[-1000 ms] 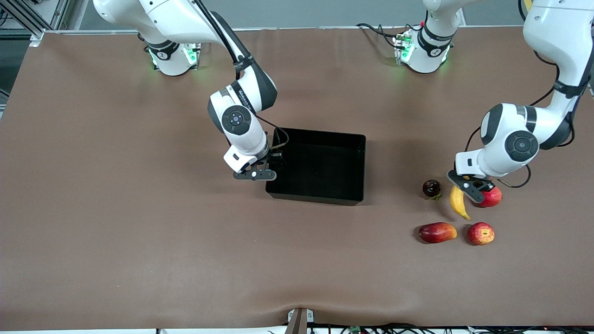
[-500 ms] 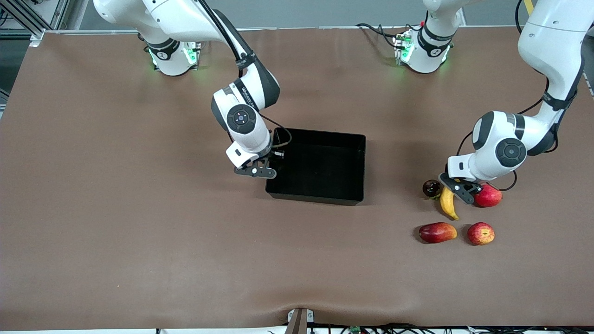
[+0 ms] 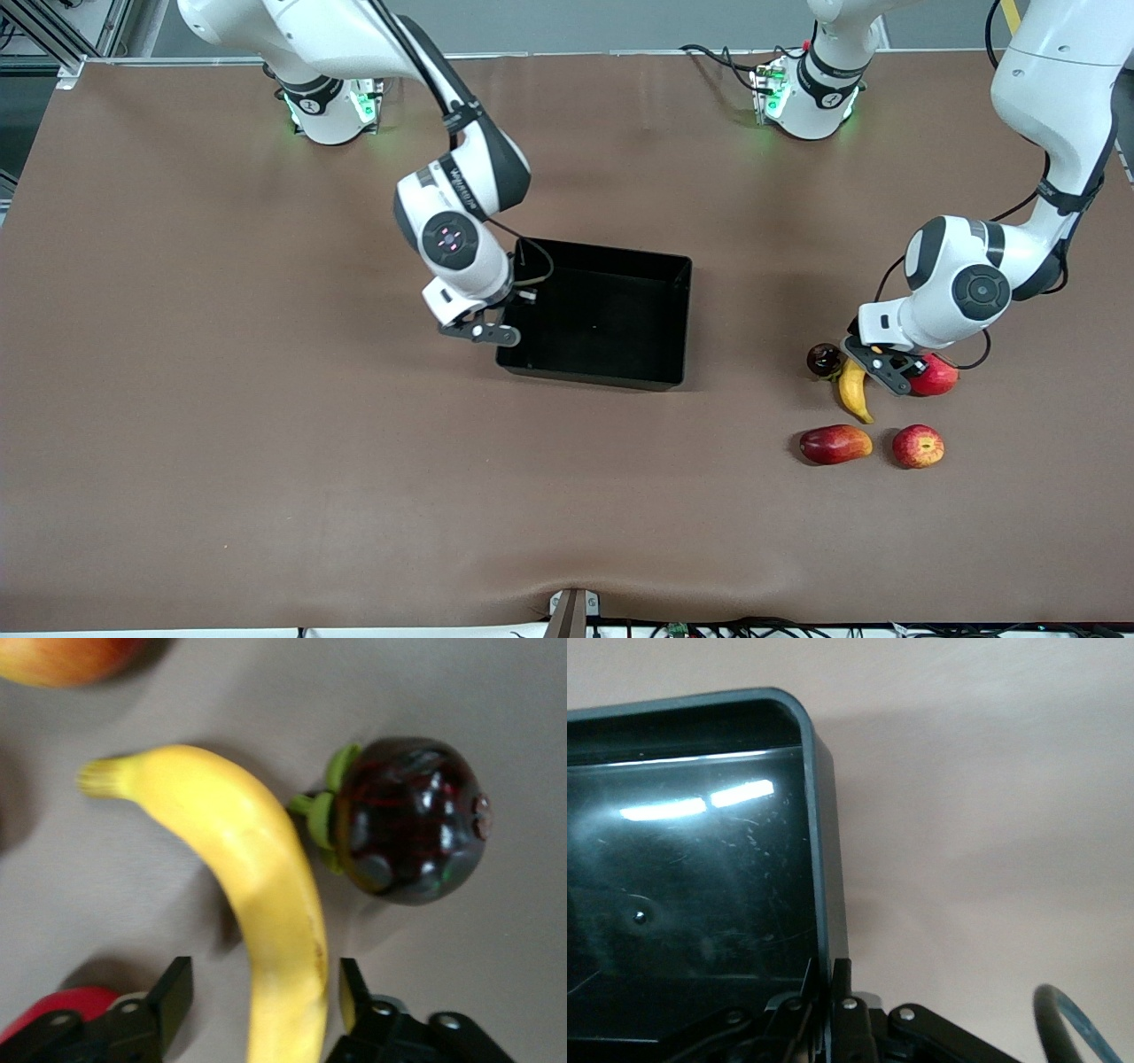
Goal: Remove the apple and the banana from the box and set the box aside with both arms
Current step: 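Drag the black box away with the right gripper while the left gripper withdraws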
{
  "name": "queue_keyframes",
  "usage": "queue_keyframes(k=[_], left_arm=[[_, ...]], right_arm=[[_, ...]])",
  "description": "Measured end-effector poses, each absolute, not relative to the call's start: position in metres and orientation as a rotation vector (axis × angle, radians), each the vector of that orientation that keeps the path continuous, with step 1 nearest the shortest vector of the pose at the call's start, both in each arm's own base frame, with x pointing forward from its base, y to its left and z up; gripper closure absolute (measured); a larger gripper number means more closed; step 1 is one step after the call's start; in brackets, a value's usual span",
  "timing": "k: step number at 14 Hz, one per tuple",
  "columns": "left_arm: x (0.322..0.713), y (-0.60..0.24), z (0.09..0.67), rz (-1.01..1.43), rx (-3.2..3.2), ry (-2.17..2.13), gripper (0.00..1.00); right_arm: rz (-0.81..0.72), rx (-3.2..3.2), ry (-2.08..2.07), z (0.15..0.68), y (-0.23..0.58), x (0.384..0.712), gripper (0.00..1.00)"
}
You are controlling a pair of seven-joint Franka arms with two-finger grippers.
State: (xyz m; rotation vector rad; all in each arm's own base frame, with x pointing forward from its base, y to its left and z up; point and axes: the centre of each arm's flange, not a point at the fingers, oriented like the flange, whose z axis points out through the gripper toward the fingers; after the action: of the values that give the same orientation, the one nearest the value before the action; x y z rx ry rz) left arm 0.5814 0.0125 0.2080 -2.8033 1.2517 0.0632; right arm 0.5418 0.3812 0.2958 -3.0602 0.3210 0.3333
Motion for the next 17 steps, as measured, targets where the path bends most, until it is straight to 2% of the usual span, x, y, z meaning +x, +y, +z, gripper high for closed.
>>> queue_keyframes(k=[2,3,7,10,14,17], left_arm=[[0.591,0.023,0.237,0.013,-2.794,1.203,0.01],[0.595,0.029,0.256,0.001,-2.808,1.16,0.0],[0.607,0.038,0.349,0.0,-2.876,1.007,0.0],[0.616,0.041,0.409,-0.003,-2.96,0.847,0.0],[0.628,0.019,0.466,-0.026,-3.043,0.502,0.0],[0.632,-0.012,0.49,-0.08,-3.085,0.251,0.0]], right_arm=[[0.383,-3.046,0.32,0.326,0.342,0.57,0.94],[0.381,-3.036,0.287,0.338,0.32,0.582,0.94],[0.341,-2.988,0.125,0.371,0.22,0.62,0.94],[0.316,-2.966,0.074,0.385,0.151,0.636,0.94],[0.306,-2.951,0.032,0.375,0.051,0.647,0.94],[0.307,-2.923,0.0,0.361,-0.035,0.641,0.94]])
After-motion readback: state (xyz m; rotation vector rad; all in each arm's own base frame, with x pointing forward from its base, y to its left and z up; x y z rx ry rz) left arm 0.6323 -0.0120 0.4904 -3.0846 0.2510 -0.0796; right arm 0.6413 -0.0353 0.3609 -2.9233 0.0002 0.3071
